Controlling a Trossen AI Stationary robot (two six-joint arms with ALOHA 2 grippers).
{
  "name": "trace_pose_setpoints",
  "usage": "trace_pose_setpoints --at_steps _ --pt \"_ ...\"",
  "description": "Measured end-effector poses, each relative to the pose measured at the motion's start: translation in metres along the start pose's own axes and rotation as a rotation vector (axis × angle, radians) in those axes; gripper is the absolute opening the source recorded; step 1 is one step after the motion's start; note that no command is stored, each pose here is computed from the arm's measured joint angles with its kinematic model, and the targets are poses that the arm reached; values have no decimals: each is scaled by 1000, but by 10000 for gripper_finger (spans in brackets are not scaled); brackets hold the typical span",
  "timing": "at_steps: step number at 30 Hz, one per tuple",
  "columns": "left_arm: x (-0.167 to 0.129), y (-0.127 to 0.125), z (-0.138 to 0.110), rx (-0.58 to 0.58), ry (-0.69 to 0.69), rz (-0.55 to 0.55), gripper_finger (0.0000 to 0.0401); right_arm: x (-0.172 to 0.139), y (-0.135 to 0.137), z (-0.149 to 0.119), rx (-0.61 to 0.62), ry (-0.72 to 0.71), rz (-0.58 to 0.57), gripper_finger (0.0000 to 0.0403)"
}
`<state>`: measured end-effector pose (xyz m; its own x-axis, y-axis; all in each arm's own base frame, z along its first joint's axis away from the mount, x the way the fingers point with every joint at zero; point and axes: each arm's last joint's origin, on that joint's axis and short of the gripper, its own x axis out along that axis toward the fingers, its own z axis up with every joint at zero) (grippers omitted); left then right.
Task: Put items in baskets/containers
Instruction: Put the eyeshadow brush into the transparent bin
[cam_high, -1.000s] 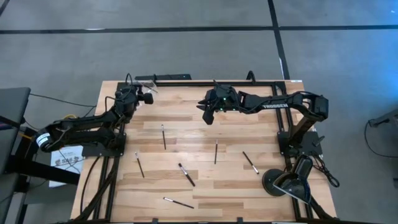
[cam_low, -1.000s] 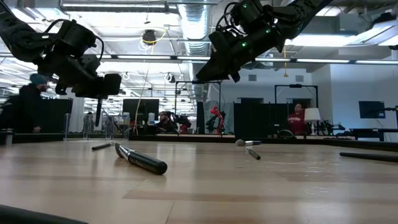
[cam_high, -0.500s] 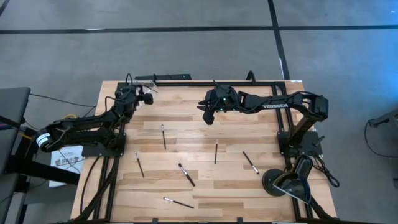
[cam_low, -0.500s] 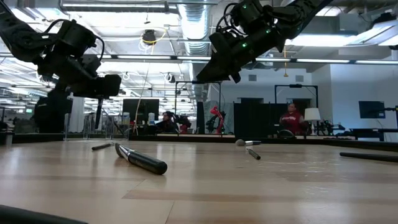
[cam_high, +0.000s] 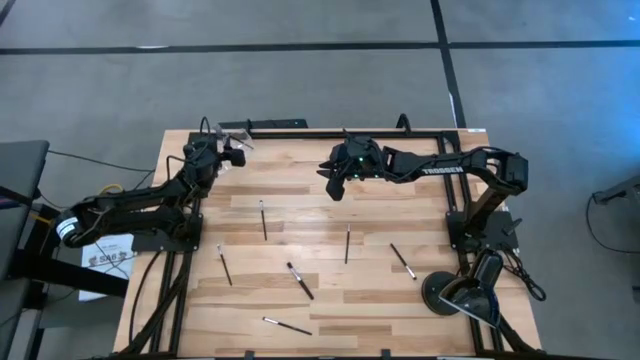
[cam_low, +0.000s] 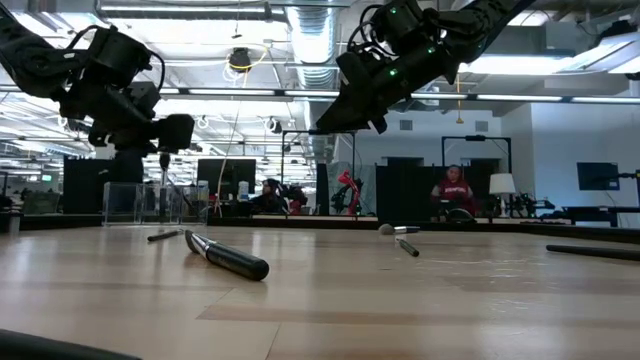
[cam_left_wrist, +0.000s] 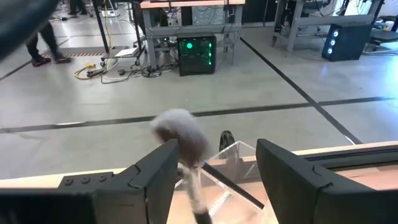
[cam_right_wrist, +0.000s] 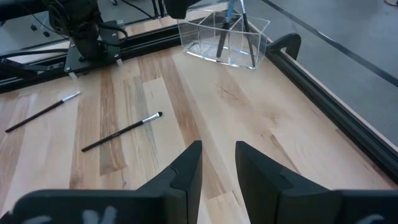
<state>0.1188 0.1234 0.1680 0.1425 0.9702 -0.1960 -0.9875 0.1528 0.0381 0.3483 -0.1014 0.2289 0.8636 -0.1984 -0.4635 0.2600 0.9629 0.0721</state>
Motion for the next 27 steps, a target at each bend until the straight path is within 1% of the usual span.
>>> trace_pose_setpoints --at_steps 7,12,14,16,20,24,27 --pt "-6 2 9 -17 -52 -14 212 0 0 -1 0 13 -1 87" --pt "-21 2 21 -51 -132 -79 209 0 -2 -5 4 48 -9 87" --pt "-27 0 27 -79 -167 -133 206 0 -4 -6 9 63 -14 87" --pt "-34 -1 32 -110 -203 -213 205 -1 -7 -7 25 78 -22 87" --pt "-44 -7 39 -160 -260 -399 202 -2 -14 -12 117 131 -54 87" --pt "-51 -14 44 -211 -292 -561 203 -5 -23 -23 200 223 -183 87" --pt "-54 -16 47 -227 -322 -643 200 -8 -29 -30 234 289 -262 87"
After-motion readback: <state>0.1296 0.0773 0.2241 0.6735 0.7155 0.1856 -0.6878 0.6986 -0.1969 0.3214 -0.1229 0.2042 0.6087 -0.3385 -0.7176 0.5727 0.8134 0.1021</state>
